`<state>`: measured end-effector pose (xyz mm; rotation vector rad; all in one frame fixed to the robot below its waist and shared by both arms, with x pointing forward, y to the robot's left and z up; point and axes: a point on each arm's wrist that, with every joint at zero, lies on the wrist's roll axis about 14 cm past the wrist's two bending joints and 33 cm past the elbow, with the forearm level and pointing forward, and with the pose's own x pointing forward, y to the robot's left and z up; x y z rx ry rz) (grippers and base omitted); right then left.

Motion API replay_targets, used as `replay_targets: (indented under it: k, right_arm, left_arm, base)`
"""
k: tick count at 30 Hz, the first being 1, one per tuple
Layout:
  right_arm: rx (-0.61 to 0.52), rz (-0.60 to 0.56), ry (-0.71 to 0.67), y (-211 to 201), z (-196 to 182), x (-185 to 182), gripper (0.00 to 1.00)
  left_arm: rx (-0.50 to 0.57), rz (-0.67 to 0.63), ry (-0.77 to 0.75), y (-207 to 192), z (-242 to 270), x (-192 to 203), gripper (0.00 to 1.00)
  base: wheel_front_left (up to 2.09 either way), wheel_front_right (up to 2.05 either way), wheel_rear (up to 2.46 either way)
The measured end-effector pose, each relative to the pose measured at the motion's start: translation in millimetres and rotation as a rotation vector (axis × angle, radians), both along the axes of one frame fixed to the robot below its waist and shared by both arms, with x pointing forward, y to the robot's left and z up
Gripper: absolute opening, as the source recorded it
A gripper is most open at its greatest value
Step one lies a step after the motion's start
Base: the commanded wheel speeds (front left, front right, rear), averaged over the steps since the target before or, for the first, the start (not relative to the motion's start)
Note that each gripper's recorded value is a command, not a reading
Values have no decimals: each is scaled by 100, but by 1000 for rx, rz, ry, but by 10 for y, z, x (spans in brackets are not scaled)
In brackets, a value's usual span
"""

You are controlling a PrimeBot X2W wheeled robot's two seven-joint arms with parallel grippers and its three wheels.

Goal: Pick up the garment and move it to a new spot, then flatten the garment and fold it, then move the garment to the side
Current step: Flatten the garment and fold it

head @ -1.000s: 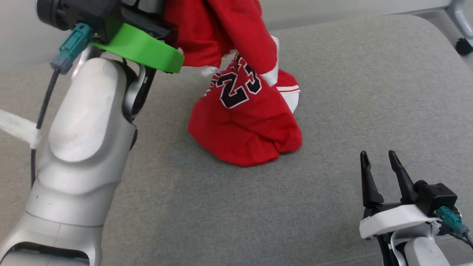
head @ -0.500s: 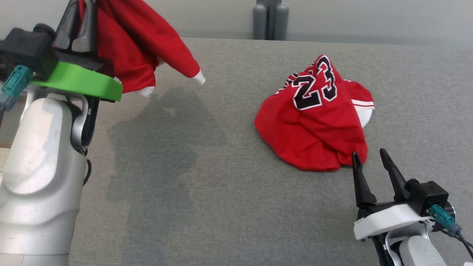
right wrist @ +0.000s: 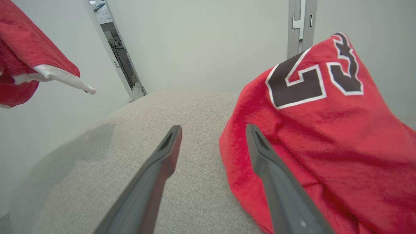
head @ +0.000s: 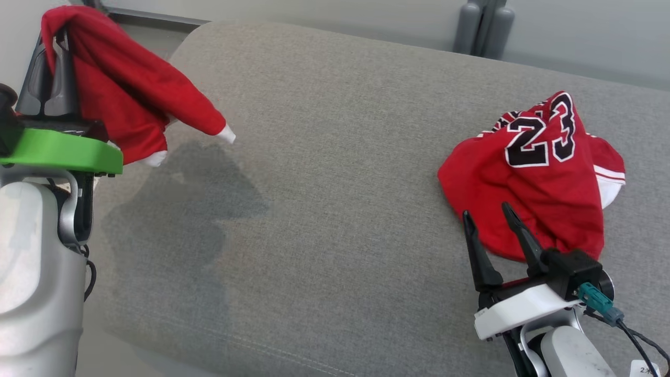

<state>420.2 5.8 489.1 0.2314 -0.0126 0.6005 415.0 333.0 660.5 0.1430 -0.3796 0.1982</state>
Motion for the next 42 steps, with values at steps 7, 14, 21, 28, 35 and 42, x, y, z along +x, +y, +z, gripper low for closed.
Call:
replay_targets:
  k: [7, 14, 21, 28, 35, 42]
  right_arm:
    - [2, 75, 17, 238, -89, 2, 100]
    - [-15, 84, 16, 204, -163, 66, 100]
    - [-59, 33, 14, -72, -250, 150, 100]
    - [-88, -46, -17, -418, -186, 267, 100]
    - [-137, -115, 12, -739, -295, 314, 100]
    - [-163, -170, 34, -947, -367, 315, 100]
  left_arm:
    - [0, 79, 25, 266, -76, -157, 0]
    - [54, 89, 28, 343, 19, 31, 0]
    - [56, 84, 40, 378, 4, 371, 0]
    - [14, 68, 136, 341, -426, 764, 0]
    - [-90, 58, 315, 251, -1267, 1094, 0]
    - [-194, 76, 496, 156, -2062, 1127, 0]
  base:
    - [0, 0, 0]
    - [0, 0, 0]
    - [0, 0, 0]
    - [0, 0, 0]
    - [0, 0, 0]
    - [0, 0, 0]
